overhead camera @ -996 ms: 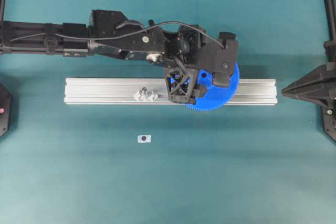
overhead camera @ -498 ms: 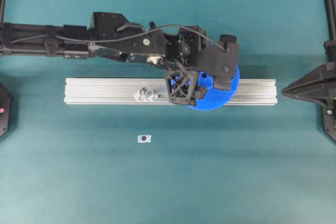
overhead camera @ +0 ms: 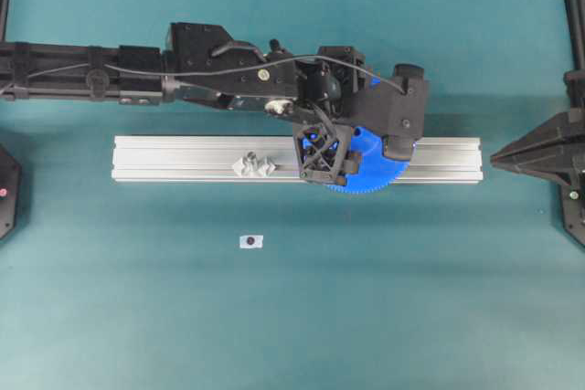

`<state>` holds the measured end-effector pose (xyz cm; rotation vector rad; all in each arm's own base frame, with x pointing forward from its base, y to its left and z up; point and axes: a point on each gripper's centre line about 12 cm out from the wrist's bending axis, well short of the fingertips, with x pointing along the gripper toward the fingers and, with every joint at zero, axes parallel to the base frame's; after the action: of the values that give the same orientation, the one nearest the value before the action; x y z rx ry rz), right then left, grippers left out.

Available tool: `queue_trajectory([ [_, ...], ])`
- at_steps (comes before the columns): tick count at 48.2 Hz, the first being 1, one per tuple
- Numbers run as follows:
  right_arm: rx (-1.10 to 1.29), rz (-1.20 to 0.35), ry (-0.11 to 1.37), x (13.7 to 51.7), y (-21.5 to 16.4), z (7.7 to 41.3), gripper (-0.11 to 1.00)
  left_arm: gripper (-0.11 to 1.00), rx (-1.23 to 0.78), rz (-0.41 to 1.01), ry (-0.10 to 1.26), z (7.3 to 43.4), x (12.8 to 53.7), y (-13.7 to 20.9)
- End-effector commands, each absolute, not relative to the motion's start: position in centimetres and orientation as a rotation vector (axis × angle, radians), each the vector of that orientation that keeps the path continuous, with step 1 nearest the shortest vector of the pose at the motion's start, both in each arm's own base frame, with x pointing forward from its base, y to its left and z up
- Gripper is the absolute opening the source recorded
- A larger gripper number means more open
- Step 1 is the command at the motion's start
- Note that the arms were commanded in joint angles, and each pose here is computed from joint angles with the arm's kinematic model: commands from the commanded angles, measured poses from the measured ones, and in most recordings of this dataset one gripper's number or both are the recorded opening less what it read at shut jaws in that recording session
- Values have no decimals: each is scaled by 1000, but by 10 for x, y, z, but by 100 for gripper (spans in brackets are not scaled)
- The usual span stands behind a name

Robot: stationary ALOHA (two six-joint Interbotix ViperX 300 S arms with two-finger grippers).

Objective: Insert the large gear onto the shaft.
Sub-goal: 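Push the blue gear down onto the shaft with the left gripper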

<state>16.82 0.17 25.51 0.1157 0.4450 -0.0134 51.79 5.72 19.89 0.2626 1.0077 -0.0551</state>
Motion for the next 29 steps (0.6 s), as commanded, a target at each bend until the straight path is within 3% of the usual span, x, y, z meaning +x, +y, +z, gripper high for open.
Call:
queue_trajectory([
  [1,125,-15,430,170,2,260,11,80,272,-55,975,212,521,54],
  [29,125,-16,430,170,1,260,11,84,281,-56,943,223,525,52],
])
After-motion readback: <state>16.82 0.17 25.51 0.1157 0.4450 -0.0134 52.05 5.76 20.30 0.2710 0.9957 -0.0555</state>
